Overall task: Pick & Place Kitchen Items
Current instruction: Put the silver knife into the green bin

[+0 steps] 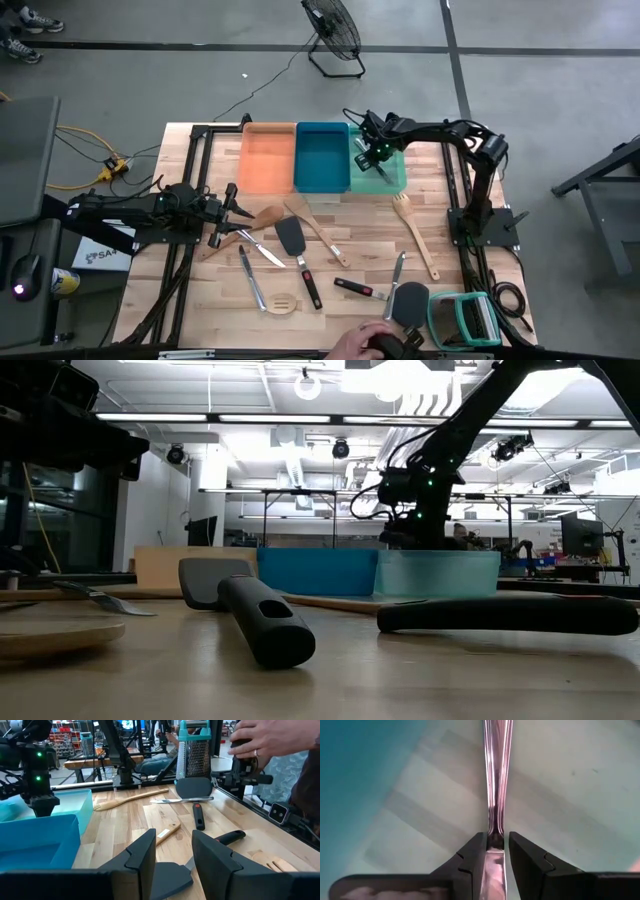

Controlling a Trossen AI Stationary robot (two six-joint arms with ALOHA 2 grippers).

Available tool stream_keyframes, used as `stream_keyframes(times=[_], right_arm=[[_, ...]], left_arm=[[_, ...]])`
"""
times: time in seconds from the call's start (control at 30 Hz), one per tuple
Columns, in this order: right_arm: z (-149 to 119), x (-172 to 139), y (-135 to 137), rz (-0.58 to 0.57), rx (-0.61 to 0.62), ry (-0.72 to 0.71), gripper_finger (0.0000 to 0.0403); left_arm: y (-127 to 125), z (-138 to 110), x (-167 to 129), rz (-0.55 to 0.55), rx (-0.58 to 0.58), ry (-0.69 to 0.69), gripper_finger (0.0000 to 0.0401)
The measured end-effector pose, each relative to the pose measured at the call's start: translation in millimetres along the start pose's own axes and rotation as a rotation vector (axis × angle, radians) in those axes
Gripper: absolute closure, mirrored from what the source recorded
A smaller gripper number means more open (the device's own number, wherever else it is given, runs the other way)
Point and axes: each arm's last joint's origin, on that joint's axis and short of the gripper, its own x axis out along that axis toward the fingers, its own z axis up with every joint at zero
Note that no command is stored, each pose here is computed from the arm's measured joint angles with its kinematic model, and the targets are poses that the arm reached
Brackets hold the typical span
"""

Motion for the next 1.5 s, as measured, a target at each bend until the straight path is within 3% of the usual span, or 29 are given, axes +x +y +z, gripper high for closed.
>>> stream_keyframes(times=[0.27,0.43,0.57,0.67,0.97,1.5], right_arm=[[6.1,-27.5,1.1,0.079,0.080,-0.087,0.0317],[6.9,-50.6,2.3,0.108,0.055,-0.146,0.0317],[4.3,-70.3,9.0,0.195,-0.027,-0.177,0.0317],[-1.4,-85.6,19.7,0.242,-0.160,-0.206,0.0317],[-36.1,-115.4,51.9,0.300,-0.821,-0.200,0.0317],[-107.5,-123.9,105.1,0.370,-1.546,0.001,0.0317]], left_arm=[[0.0,0.0,0.0,0.000,0.000,0.000,0.0276],[0.0,0.0,0.0,0.000,0.000,0.000,0.0276],[0.0,0.1,0.0,0.000,0.000,0.000,0.0276],[0.0,0.0,0.0,0.000,0.000,0.000,0.0276],[0.0,0.0,0.0,0.000,0.000,0.000,0.0276],[0.0,0.0,0.0,0.000,0.000,0.000,0.0276]])
